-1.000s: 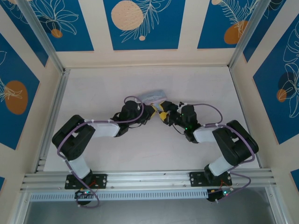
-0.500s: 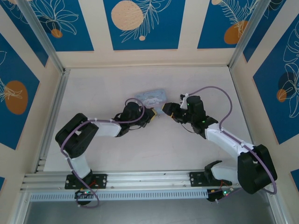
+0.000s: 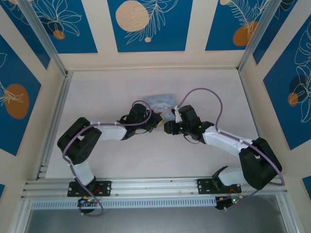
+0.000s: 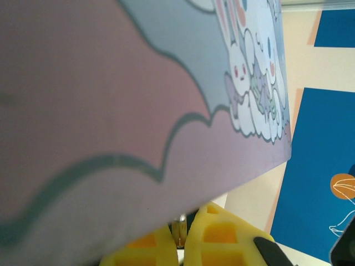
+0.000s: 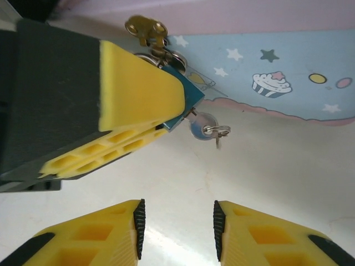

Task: Unlock a padlock with a key

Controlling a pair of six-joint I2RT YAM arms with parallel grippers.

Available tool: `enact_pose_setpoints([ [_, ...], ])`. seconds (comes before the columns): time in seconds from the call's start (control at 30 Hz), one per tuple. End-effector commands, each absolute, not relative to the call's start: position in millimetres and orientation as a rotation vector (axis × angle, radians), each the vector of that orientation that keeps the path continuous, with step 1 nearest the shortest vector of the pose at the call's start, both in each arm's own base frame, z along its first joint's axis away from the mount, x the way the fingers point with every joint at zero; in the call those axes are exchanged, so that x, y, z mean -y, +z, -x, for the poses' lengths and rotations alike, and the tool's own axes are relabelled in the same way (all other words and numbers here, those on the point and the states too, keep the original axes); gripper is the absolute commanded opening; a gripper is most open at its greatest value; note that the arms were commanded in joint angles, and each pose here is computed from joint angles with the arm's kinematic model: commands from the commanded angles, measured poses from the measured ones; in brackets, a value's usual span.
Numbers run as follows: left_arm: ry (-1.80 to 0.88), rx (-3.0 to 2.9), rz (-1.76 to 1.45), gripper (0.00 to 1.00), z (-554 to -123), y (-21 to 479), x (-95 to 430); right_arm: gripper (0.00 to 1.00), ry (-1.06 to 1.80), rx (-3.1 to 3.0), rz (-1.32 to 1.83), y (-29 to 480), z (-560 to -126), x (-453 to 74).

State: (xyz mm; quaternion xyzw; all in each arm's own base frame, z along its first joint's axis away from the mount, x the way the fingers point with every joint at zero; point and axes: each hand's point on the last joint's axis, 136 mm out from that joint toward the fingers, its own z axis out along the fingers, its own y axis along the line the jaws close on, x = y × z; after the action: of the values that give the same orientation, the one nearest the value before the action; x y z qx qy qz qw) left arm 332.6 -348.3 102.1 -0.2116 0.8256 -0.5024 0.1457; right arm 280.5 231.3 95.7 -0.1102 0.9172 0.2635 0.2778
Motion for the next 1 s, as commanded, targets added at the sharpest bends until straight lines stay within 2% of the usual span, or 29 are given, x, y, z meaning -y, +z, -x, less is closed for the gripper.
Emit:
enact_pose_setpoints([
  [0.0,-1.528,-2.328,0.524,0.0,-336.2,135.6,355.9,0.4,0.616,-2.402,0.359,106.2,-295.6,-234.2],
  [0.47,-1.55,-2.349,0.492,0.0,-333.9,141.2,361.1,0.38,0.479,-2.406,0.437,94.3,-311.7,-233.8],
  [0.67,-1.553,-2.354,0.486,0.0,-333.4,141.7,361.6,0.33,0.453,-2.389,0.45,98.5,-319.0,-235.9],
  [0.77,-1.556,-2.353,0.487,0.0,-333.2,141.8,361.5,0.29,0.455,-2.38,0.446,101.9,-322.5,-237.7],
  [0.97,-1.549,-2.365,0.49,0.0,-331.2,136.8,360.4,0.1,0.483,-2.367,0.463,108.2,-323.9,-243.5],
])
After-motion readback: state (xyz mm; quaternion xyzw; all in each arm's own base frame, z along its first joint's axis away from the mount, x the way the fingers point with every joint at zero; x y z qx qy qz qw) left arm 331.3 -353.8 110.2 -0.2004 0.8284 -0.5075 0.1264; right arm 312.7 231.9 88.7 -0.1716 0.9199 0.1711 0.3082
